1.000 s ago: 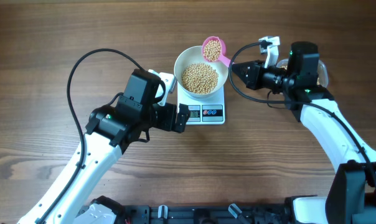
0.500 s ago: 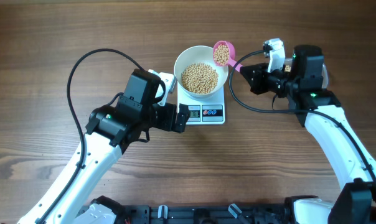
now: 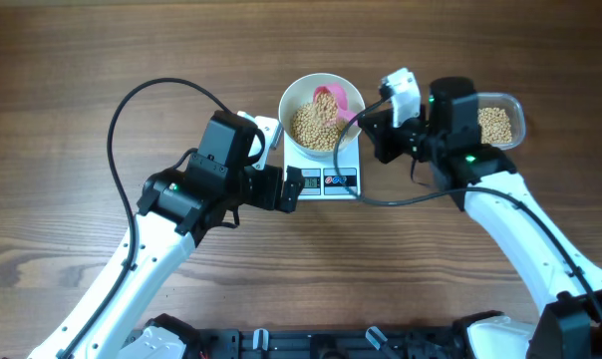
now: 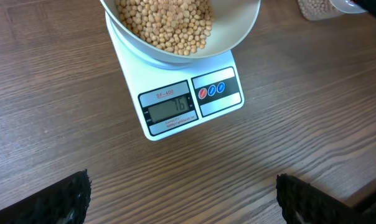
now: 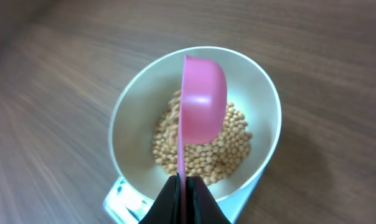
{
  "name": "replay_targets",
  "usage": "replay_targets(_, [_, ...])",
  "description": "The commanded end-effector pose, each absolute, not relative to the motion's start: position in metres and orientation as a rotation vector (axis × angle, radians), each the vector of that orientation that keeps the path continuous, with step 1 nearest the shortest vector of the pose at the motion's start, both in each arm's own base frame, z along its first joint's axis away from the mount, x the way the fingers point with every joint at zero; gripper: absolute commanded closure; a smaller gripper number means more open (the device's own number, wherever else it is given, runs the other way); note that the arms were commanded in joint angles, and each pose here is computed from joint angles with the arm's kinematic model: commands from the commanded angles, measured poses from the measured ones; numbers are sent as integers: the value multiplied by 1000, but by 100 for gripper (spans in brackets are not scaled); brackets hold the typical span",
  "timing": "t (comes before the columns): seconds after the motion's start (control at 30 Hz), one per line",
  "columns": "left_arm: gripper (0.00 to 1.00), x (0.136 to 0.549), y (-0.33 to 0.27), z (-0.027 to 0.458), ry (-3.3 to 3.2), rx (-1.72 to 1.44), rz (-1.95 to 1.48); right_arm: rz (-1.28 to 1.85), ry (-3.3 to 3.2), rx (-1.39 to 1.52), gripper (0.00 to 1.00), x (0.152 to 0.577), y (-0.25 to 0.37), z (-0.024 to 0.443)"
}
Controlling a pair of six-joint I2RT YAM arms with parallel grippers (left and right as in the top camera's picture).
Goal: Scoop item into bowl and weigh 150g on scale
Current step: 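Tip the scoop with the right gripper to pour soybeans into the bowl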
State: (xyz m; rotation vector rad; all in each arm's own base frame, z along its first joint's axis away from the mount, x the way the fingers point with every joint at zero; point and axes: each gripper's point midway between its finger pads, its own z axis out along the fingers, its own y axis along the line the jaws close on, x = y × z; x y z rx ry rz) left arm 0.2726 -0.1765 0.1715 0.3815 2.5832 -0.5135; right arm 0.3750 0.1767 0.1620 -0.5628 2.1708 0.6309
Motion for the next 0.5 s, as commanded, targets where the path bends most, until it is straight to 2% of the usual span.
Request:
replay_targets(0.0, [0, 272, -178, 175, 2565, 407, -519, 437, 2088, -615, 96, 388, 166, 183])
replay_targets(0.47, [0, 272, -178, 175, 2565, 407, -519, 438, 1971, -624, 96, 380, 168, 223])
